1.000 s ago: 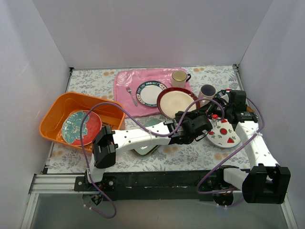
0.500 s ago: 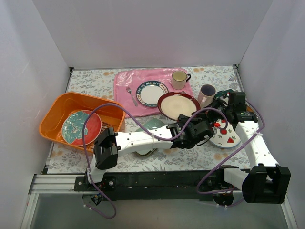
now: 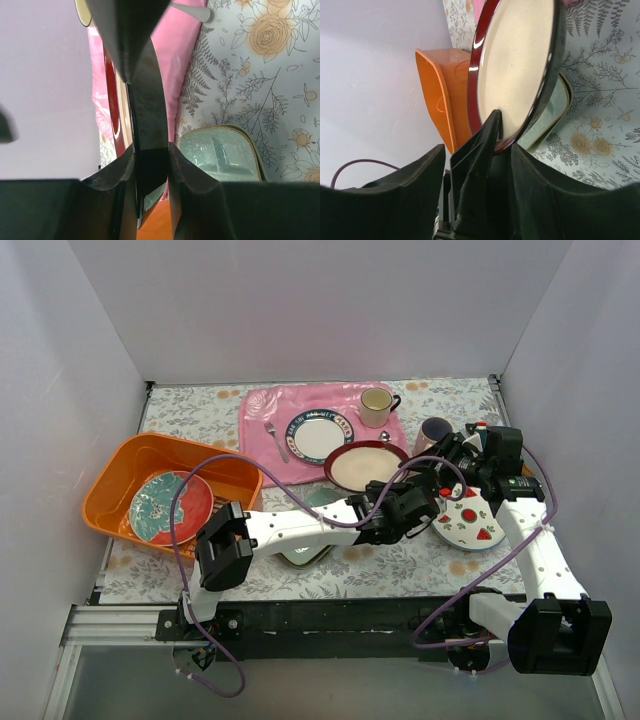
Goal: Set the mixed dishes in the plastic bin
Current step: Pick up the plate at the center of the board, then place the plate in the plastic bin.
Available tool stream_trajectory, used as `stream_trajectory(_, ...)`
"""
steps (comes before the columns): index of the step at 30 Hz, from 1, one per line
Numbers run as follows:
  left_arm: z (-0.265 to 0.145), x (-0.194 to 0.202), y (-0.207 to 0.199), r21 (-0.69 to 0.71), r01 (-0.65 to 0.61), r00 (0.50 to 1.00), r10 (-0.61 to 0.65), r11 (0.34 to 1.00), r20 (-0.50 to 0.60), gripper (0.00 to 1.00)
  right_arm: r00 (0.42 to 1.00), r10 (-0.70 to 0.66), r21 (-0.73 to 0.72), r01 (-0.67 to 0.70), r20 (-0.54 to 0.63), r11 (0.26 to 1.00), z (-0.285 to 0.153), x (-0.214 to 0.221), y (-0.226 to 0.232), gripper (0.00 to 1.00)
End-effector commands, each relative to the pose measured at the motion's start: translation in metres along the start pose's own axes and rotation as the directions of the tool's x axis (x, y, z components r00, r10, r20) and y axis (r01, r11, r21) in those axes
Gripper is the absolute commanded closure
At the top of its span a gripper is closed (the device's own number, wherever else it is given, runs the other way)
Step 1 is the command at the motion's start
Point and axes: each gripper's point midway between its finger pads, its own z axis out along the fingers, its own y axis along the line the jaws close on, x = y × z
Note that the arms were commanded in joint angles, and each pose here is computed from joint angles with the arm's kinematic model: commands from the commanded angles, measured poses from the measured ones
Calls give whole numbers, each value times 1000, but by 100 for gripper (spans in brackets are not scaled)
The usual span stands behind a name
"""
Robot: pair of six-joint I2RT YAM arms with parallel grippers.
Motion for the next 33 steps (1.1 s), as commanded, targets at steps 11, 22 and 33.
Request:
stream_trajectory(11,-49,6,91,-217,161,986,-146,963,86,100,988,-157,-96,157,-1,983,-10,4,25,10)
stream_trajectory(22,-63,29,105,-252,191,981,-178,949,74,100,969,-247,-170,242,-4,955,-17,6,31,2)
stream_trajectory(33,-77,53,120,-289,220,976,-213,932,54,100,922,-387,-300,365,-15,881,-28,11,48,2)
